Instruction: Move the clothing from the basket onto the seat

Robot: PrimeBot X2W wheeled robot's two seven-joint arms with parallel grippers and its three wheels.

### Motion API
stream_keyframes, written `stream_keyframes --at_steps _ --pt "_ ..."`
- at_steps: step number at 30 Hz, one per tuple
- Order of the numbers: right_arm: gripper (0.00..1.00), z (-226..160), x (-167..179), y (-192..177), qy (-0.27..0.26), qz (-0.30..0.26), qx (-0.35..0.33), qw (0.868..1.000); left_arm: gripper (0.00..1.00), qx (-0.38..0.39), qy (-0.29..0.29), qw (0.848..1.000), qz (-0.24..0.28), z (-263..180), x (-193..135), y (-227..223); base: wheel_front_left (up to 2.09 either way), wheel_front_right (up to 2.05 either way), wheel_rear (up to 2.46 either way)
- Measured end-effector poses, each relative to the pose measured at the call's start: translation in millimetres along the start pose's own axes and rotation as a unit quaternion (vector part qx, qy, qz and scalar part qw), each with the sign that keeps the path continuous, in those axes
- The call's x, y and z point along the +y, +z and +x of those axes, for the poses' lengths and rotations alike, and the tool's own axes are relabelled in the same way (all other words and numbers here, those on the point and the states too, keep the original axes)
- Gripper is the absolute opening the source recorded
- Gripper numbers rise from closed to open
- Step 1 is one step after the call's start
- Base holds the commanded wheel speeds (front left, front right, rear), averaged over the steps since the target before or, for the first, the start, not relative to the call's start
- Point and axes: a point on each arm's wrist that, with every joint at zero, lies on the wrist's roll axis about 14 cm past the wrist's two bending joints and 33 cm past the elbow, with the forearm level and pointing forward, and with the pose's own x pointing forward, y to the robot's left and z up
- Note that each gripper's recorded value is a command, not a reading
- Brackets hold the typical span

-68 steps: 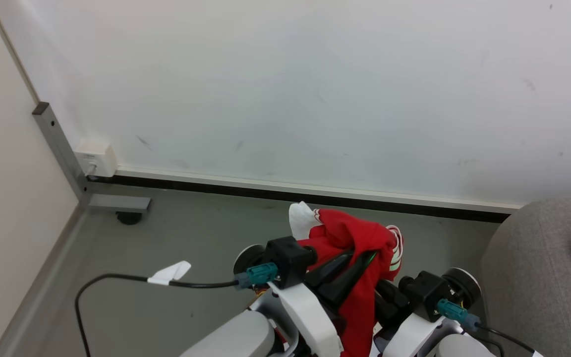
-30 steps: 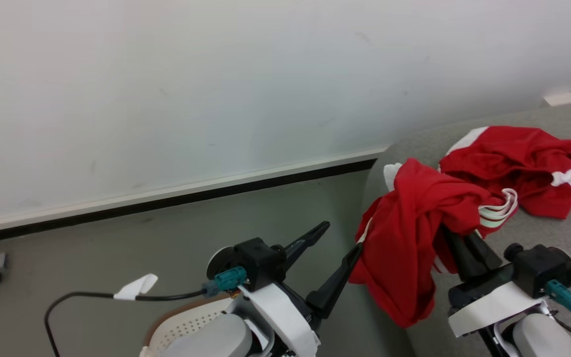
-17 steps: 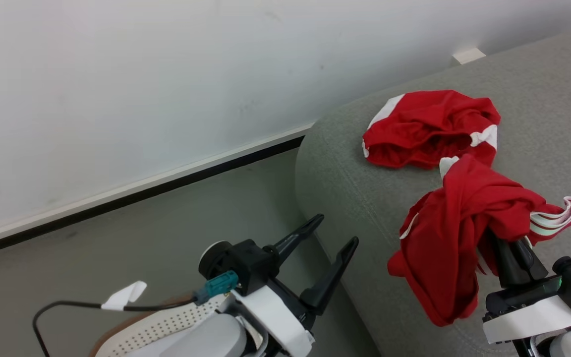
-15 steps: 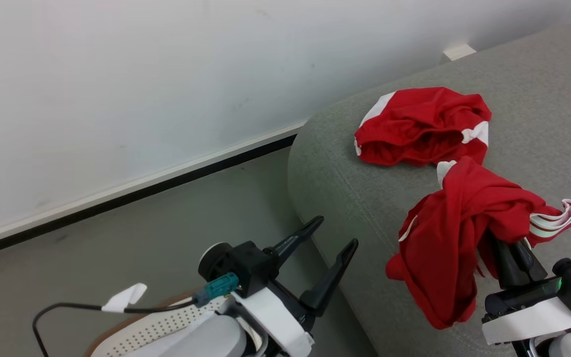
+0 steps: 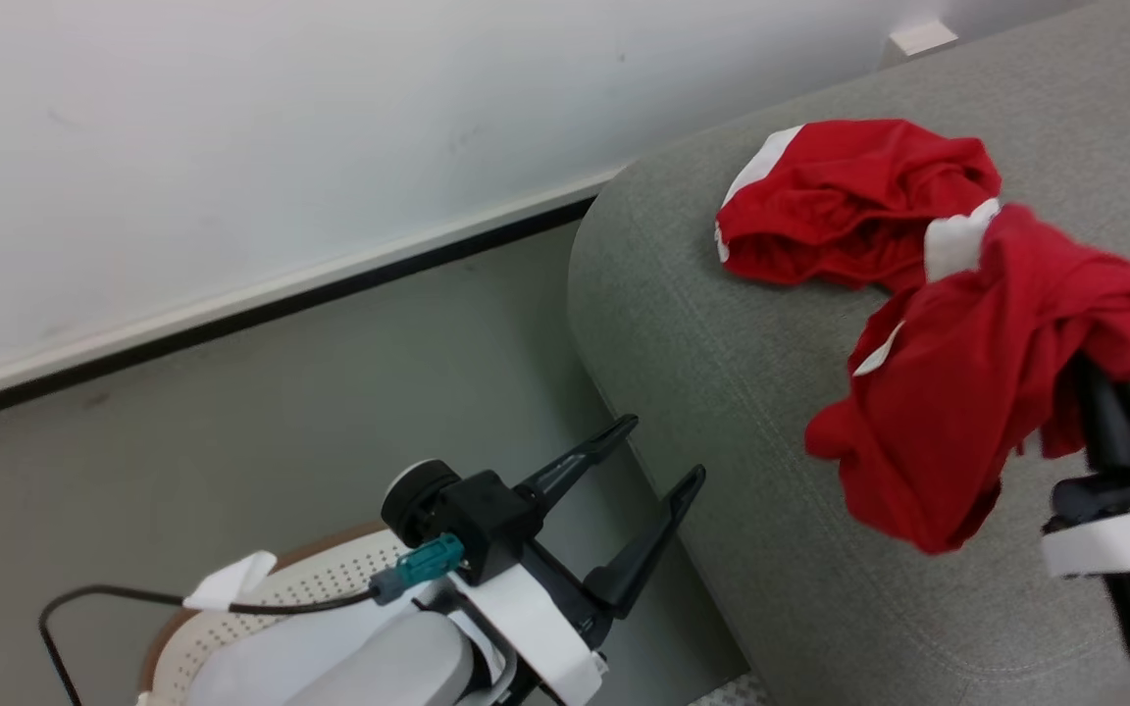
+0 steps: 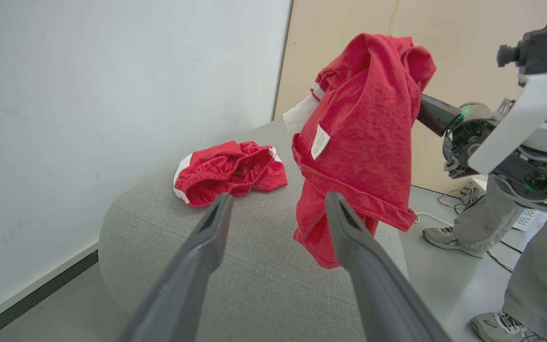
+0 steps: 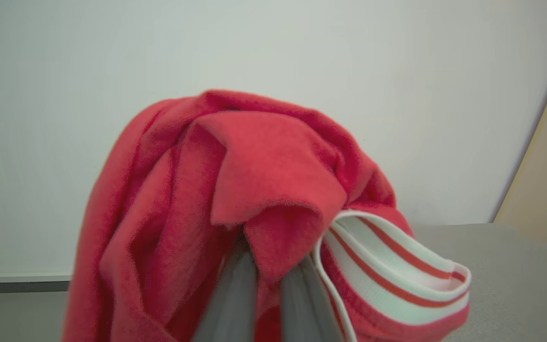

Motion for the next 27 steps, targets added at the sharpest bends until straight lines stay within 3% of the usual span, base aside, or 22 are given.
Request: stream_keyframes --at_steps 11,17,22,25,27 --pt "0.0 96.8 -79.6 -2.8 -0.074 -0.057 0.032 0.995 1.0 0.039 0.051 0.998 -0.017 -36.7 77.6 -41.4 0.0 0.0 0.0" --pt "0.0 143.4 -93.4 -57.6 -0.091 -0.092 0.129 0.983 1.0 0.043 0.078 0.995 -0.039 -51.7 111.9 -65.1 0.0 0.0 0.0" --pt "0.0 154.1 -83.5 -136.2 -0.088 -0.088 0.264 0.957 1.0 0.053 0.101 0.992 -0.055 -64.8 132.2 -87.3 0.0 0.0 0.0" --pt "0.0 135.7 -82.8 -184.1 -0.081 -0.11 0.371 0.919 1.0 0.063 0.116 0.99 -0.058 -75.2 139.9 -96.0 0.0 0.0 0.0" --pt "0.0 128.0 -84.8 -198.4 -0.085 -0.106 0.403 0.905 1.0 0.065 0.126 0.988 -0.056 -80.1 145.3 -97.5 0.0 0.0 0.0"
